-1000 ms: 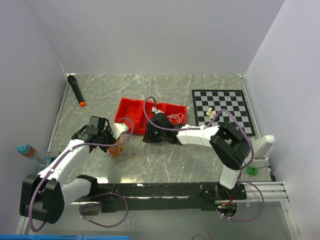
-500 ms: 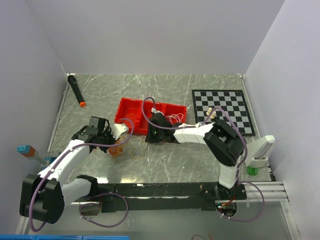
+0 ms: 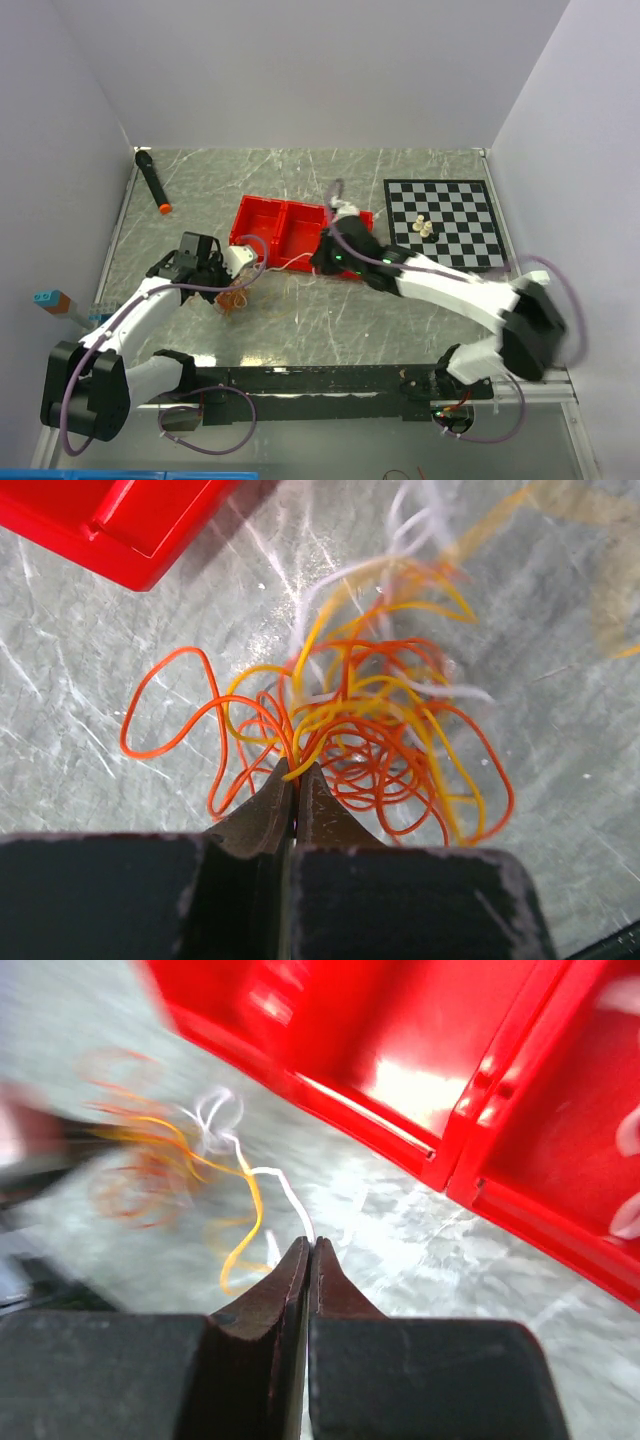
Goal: Untangle the cables
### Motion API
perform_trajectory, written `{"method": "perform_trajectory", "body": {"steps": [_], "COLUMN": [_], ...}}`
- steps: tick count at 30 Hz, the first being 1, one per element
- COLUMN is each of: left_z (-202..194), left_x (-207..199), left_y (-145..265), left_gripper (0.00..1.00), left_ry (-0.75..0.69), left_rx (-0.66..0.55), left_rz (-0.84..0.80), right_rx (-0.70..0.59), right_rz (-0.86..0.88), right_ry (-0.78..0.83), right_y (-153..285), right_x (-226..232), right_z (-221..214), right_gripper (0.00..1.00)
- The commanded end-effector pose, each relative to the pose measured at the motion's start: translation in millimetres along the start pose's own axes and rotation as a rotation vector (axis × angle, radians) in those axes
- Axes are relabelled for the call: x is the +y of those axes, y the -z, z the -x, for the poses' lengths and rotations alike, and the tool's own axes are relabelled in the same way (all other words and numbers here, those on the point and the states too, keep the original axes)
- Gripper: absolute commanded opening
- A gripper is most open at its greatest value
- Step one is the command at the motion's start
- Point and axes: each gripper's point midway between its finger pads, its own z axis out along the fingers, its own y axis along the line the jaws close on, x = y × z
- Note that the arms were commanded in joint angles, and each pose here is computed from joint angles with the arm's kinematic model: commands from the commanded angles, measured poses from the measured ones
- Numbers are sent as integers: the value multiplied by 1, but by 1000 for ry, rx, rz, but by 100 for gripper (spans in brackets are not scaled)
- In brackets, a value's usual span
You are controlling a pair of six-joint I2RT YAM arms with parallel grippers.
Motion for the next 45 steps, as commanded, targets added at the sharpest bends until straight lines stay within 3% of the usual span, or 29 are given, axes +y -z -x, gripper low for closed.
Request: {"method": "perform_trajectory", "body": {"steps": [1, 14, 22, 32, 39, 45], "left_z": [-7, -17, -28, -33, -23, 11], "left_x": [6, 10, 10, 11, 8, 3], "left_y": [-8, -17, -21, -27, -25, -13], "left_gripper": [1, 1, 1, 1, 1, 1], "left_ry": [-5, -5, -11, -14, 3, 47], "left_rx": [17, 71, 102, 122, 94, -1], "left_rz": [41, 57, 70, 69, 47, -15], "right_rx": [-154, -676, -933, -1046, -1038, -1022], "right_rz": [-34, -190, -229, -169, -105, 16], "right_ry": [36, 61, 66, 59, 82, 106], "right_y": [74, 280, 389, 445, 447, 441], "right_x": [-17, -51, -53, -41, -21, 13], "right_z": [25, 134, 185, 207, 218, 231], "right_gripper": [0, 0, 0, 0, 0, 0]}}
